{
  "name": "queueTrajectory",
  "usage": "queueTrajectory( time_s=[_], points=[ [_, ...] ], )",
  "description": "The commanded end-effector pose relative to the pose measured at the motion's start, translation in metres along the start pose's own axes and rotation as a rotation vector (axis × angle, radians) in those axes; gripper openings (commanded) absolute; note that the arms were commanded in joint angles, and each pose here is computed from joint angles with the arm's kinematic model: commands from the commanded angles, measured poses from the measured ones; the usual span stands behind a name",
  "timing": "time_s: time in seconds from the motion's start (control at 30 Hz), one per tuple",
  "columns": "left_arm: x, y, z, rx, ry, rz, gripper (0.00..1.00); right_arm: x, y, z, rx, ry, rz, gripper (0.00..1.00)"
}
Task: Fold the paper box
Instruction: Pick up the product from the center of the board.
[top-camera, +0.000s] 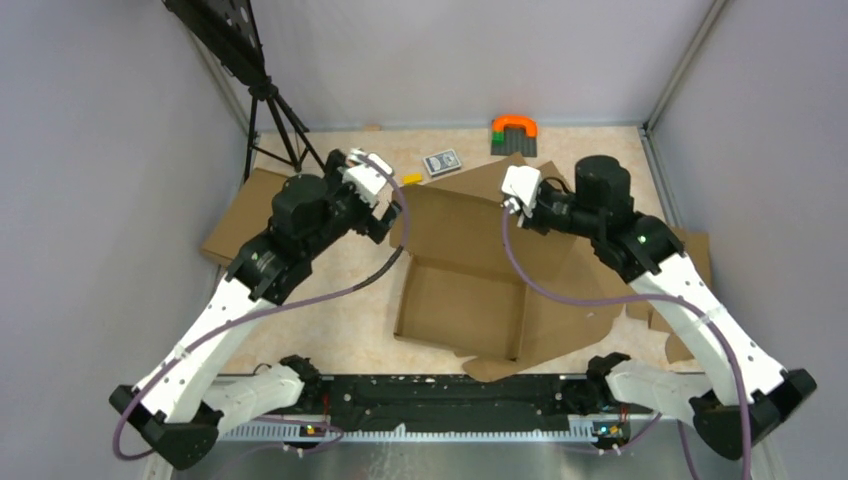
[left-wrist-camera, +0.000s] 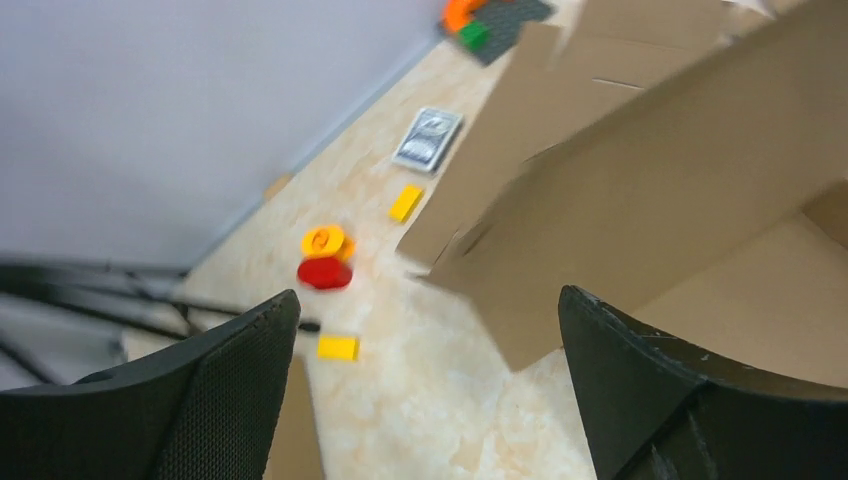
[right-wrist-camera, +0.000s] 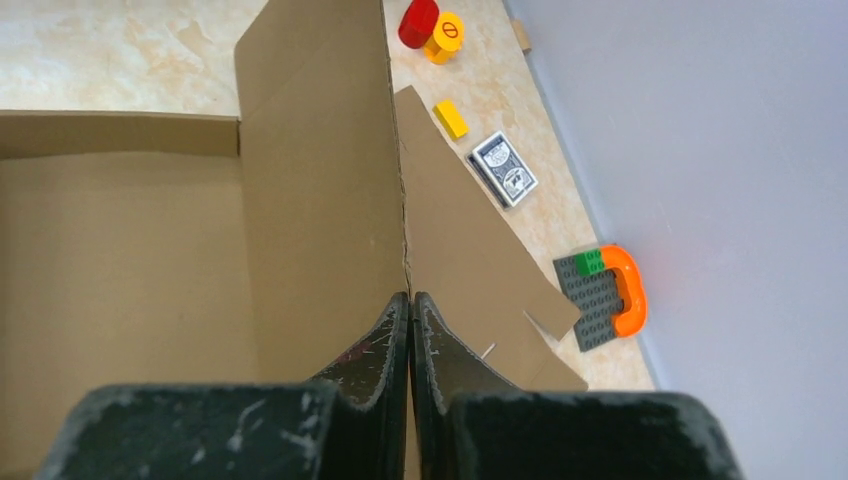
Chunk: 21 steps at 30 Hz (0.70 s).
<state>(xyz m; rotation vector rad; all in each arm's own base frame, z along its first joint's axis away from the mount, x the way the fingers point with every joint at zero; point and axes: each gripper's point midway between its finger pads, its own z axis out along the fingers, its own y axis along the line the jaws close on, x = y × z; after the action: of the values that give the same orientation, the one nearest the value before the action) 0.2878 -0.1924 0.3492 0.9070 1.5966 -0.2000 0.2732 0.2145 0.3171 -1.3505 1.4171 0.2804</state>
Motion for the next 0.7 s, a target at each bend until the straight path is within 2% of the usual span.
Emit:
queueTrajectory(
  time_s=[0.0,0.07,0.17,0.27,0.37,0.43,0.5,0.57,0.67],
  points=[
    [0.04,0.052,-0.001,-0.436,0.023,-0.367,0.99,-0.017,-0.004,-0.025,0.114,-0.083,0.051,0.0],
    [0.075,0.074,0.001,-0.591,0.106,-0.532,0.99,-0.015,-0.006,-0.032,0.158,-0.083,0.081,0.0],
    [0.131,0.095,0.018,-0.685,0.258,-0.794,0.99,-0.011,-0.005,-0.038,0.193,-0.082,0.113,0.0],
    [0.172,0.113,0.041,-0.845,0.344,-0.865,0.99,-0.008,0.0,-0.04,0.192,-0.084,0.133,0.0],
    [0.204,0.117,0.065,-0.917,0.463,-0.936,0.99,-0.005,0.004,-0.038,0.182,-0.089,0.141,0.0],
    [0.226,0.119,0.08,-0.967,0.542,-1.04,0.98,-0.006,0.005,-0.037,0.177,-0.096,0.142,0.0],
    [0.25,0.119,0.084,-1.079,0.659,-1.119,0.95,-0.006,0.006,-0.037,0.175,-0.099,0.146,0.0],
    [0.261,0.123,0.094,-1.133,0.738,-1.14,0.91,-0.006,0.006,-0.038,0.174,-0.1,0.143,0.0],
    [0.273,0.129,0.118,-1.138,0.778,-1.183,0.81,-0.007,0.005,-0.039,0.182,-0.105,0.14,0.0]
  ],
)
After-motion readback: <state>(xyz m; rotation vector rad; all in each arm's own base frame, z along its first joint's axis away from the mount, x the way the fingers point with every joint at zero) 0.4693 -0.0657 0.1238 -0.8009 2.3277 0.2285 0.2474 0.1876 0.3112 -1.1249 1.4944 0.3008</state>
